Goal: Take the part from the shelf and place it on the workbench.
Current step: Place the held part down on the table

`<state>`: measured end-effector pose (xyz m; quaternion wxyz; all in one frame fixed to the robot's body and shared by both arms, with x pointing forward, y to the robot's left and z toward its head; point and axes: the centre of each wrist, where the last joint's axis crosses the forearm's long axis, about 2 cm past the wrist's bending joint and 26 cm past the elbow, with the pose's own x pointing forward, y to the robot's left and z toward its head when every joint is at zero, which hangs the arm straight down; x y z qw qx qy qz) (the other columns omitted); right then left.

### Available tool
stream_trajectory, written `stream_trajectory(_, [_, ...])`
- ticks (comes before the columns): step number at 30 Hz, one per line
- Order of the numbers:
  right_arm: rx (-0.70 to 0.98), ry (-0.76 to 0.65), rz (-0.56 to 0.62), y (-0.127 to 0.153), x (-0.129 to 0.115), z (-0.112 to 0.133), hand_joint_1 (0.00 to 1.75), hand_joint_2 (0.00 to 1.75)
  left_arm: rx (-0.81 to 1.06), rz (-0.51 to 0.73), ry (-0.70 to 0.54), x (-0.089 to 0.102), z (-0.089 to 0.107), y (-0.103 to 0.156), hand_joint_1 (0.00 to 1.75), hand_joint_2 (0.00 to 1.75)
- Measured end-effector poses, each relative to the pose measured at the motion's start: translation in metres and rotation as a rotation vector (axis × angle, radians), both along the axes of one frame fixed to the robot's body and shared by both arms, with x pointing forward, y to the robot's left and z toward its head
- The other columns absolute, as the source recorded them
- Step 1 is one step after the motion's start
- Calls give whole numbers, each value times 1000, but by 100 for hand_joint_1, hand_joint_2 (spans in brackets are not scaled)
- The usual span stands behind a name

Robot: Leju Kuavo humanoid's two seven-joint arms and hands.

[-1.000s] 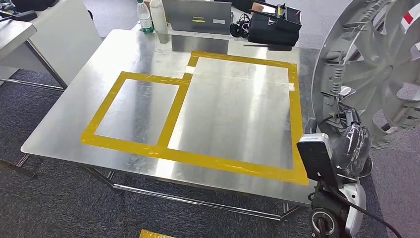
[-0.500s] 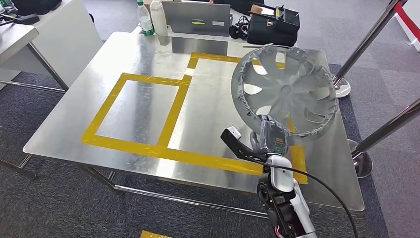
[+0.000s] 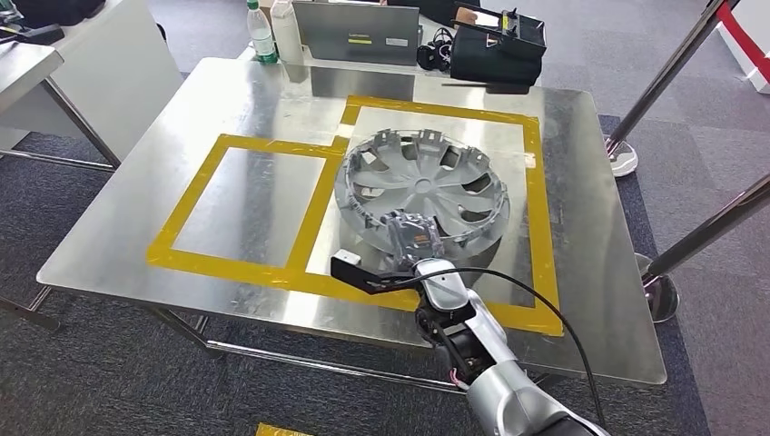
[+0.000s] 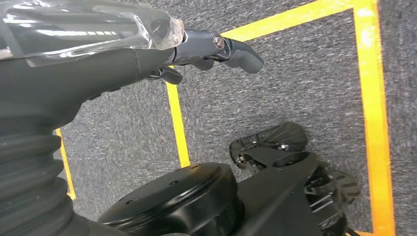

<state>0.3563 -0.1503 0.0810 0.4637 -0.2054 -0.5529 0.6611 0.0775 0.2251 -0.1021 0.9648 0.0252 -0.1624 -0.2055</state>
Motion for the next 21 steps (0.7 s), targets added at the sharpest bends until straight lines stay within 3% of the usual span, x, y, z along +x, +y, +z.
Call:
stream_trajectory(1, [5, 4, 41, 11, 0, 3, 0, 0, 1, 2, -2, 1, 0, 0, 0, 175])
stream_trajectory(5, [16, 1, 137, 41, -1, 14, 0, 0, -8, 18, -16, -1, 0, -1, 0, 0])
stream_trajectory(9, [39, -15, 162, 49, 3, 23, 0, 0, -5, 48, -34, -4, -1, 0, 0, 0])
stream_trajectory(21, [141, -108, 62, 35, 15, 43, 0, 0, -2, 116, -51, -13, -2, 3, 0, 0])
